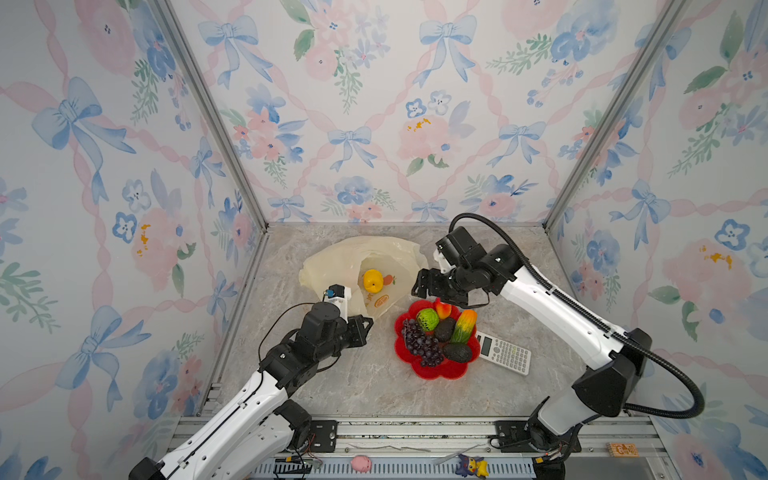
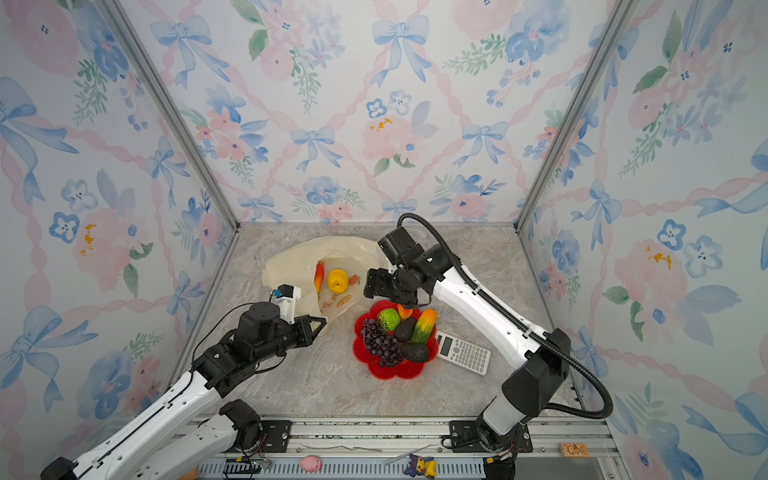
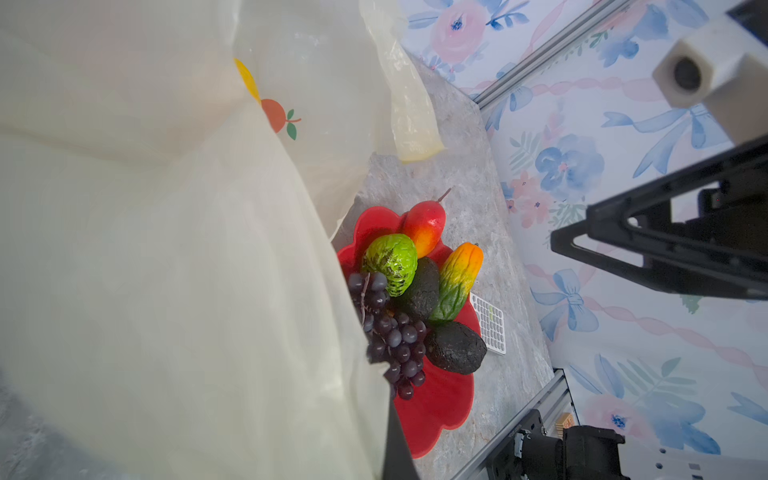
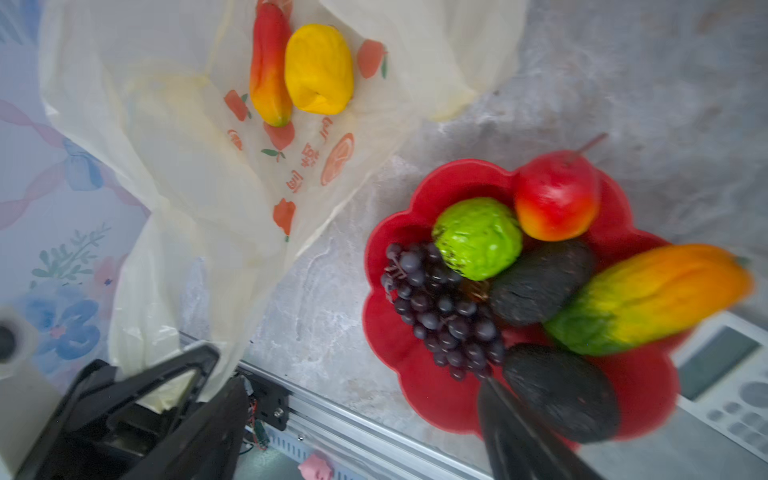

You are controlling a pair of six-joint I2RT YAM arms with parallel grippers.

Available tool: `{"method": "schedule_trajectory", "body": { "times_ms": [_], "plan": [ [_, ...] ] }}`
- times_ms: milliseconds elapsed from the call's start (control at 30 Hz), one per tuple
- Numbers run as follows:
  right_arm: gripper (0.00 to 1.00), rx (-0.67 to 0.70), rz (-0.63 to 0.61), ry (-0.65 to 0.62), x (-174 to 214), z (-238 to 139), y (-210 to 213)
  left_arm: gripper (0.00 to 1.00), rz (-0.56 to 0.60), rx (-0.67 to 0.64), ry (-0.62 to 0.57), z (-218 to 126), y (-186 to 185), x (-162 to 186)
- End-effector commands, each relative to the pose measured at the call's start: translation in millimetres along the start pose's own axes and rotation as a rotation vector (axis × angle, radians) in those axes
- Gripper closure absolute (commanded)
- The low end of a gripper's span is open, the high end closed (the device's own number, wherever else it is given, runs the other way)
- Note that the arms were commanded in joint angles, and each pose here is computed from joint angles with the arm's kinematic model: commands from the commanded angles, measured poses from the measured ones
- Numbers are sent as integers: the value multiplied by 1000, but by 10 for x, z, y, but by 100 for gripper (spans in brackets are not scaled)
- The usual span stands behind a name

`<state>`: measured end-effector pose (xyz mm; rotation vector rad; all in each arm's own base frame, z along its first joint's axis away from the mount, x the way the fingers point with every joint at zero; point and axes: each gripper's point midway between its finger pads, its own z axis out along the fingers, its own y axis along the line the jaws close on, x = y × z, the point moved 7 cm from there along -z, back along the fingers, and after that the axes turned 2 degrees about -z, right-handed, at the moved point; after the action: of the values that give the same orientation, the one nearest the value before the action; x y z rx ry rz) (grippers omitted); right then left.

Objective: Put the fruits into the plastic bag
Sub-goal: 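Withdraw the right gripper from the bag and move it over the bowl, then lower the right gripper onto the dark avocado nearest the robot and grasp it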

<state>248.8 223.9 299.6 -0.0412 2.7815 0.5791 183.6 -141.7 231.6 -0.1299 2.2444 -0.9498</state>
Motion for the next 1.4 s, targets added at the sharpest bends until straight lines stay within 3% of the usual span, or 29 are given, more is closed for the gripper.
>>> {"method": "schedule_trajectory", "body": {
  "times_ms": [0,133,600,833,1367],
  "plan": [
    [8,182,-31,84,276,-112,-484,100,-16,36,-10,-34,-64,-42],
    [1,276,-97,175,499,-145,-727,100,-26,40,-5,-39,-45,-13],
    [4,416,-332,396,755,455,-646,100,-36,37,-9,-49,-12,14],
    [4,431,-347,426,743,788,-607,100,-27,37,-12,-48,-28,-3],
    [4,486,-319,470,825,1152,-774,100,-21,37,-5,-33,-42,-17]
  ]
}}
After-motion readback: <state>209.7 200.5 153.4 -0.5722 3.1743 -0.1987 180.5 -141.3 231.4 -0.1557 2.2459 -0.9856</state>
